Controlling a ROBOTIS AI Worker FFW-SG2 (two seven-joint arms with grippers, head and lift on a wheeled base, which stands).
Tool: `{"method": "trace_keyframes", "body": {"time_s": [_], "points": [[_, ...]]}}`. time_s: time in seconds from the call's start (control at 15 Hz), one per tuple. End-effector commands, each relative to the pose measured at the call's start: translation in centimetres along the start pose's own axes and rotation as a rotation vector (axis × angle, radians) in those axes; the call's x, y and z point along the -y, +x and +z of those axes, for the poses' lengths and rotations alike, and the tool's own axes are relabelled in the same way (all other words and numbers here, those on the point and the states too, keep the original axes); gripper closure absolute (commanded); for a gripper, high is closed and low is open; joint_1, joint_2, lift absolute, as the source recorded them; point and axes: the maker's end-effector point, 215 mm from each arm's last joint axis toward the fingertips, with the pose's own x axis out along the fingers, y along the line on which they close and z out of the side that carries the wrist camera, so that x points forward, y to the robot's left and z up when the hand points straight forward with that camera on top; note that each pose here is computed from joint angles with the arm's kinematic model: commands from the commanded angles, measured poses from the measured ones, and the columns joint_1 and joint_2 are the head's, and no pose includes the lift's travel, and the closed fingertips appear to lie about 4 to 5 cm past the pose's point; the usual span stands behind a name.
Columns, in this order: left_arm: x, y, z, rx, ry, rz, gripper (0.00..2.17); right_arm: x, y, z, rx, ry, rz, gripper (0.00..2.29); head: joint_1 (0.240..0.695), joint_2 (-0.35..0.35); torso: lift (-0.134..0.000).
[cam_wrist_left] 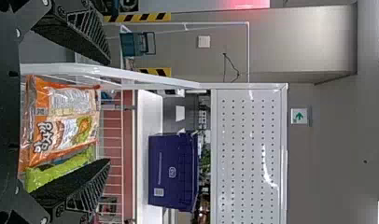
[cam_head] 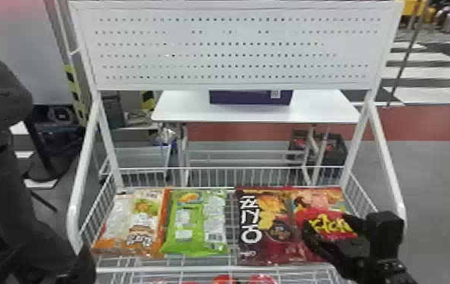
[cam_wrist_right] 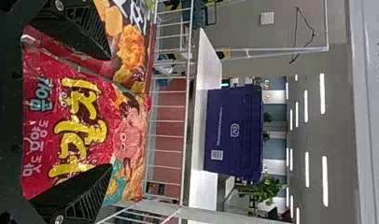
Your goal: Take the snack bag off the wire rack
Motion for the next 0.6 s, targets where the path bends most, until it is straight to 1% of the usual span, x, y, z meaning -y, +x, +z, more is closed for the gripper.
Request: {"method": "trace_keyframes", "body": {"time_s": [0.0, 0.2, 0.33, 0.4, 0.47, 0.53], "points": [[0.1, 0.1, -0.1, -0.001, 0.000, -0.003, 0.15, 1.6, 0.2, -1.7, -0.028, 0.002, -0.028, 0.07, 0.499, 0.000, 0.000], [0.1, 0.2, -0.3, -0.003, -0.001, -0.004, 0.15, 2.7, 0.4, -3.6, -0.063, -0.004, -0.048, 0.09, 0.499, 0.000, 0.000], [0.1, 0.2, -0.2, -0.002, -0.001, -0.004, 0.15, 2.9, 0.4, -3.9, -0.070, -0.003, -0.051, 0.11, 0.499, 0.000, 0.000], [0.1, 0.2, -0.3, -0.003, -0.001, -0.003, 0.15, 3.0, 0.4, -3.9, -0.070, 0.001, -0.050, 0.25, 0.499, 0.000, 0.000], [0.1, 0.2, -0.2, -0.001, 0.000, -0.003, 0.15, 2.8, 0.4, -4.0, -0.073, 0.002, -0.041, 0.65, 0.499, 0.000, 0.000], [0.1, 0.2, -0.2, -0.001, -0.001, -0.001, 0.15, 2.7, 0.4, -3.8, -0.070, 0.005, -0.039, 1.29, 0.499, 0.000, 0.000]]}}
